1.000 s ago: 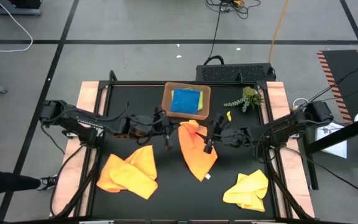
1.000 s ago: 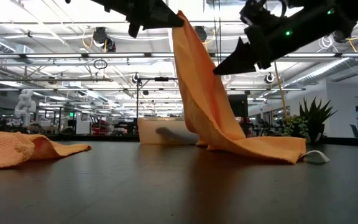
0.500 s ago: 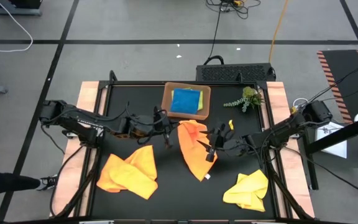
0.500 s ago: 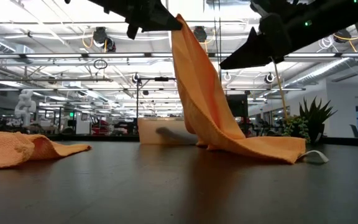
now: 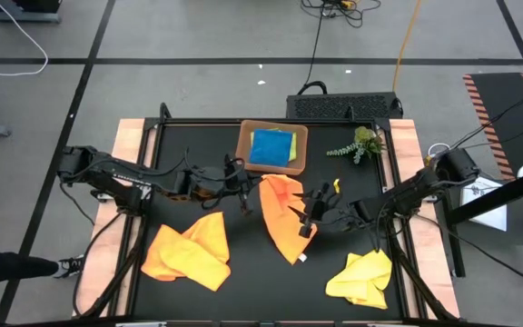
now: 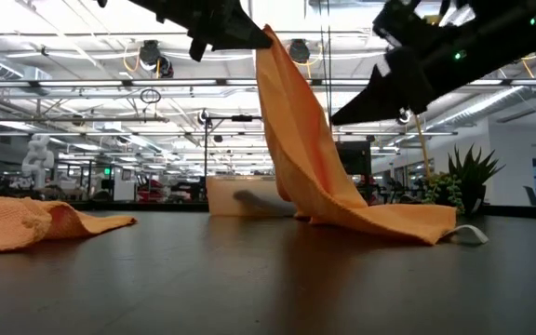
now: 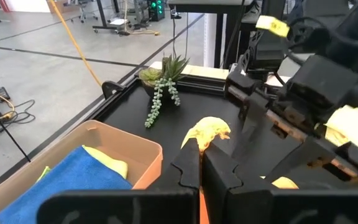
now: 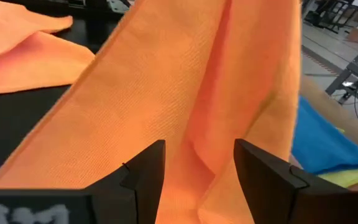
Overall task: Fold microfiber towels
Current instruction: Fold the orange microfiber towel
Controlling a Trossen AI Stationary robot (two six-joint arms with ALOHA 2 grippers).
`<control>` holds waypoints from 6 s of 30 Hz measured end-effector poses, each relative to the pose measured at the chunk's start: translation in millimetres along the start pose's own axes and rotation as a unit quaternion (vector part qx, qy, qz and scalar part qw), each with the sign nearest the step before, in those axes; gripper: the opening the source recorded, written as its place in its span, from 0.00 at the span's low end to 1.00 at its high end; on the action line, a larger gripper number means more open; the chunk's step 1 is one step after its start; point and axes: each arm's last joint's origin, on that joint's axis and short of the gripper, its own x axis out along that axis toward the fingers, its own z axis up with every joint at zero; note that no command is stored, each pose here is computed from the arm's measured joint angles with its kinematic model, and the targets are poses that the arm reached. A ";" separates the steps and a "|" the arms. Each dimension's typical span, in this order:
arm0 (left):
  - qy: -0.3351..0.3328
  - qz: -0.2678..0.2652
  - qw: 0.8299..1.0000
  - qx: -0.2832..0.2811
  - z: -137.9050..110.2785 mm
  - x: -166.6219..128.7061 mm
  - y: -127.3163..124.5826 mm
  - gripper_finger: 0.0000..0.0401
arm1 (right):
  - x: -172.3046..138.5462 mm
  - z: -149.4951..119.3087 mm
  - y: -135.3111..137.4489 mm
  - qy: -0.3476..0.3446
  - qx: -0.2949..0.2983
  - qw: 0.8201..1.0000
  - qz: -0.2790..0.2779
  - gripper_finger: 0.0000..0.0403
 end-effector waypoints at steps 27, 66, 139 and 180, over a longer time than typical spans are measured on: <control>0.002 0.001 1.000 -0.005 -0.2 0.2 0.5 0.01 | 50.6 -44.4 -3.8 0.036 0.067 0.991 -0.107 0.45; -0.042 -0.191 0.981 0.008 23.1 -92.1 -62.3 0.01 | -115.8 61.8 -7.7 -0.149 0.046 0.902 0.404 0.00; -0.101 -0.187 0.977 -0.029 42.3 -148.1 -64.3 0.00 | -112.9 112.3 -47.0 -0.202 0.201 0.775 0.564 0.00; 0.274 -0.068 0.951 0.124 -90.6 -4.5 -53.1 0.00 | -55.5 14.1 -71.3 0.137 0.057 0.922 0.357 0.00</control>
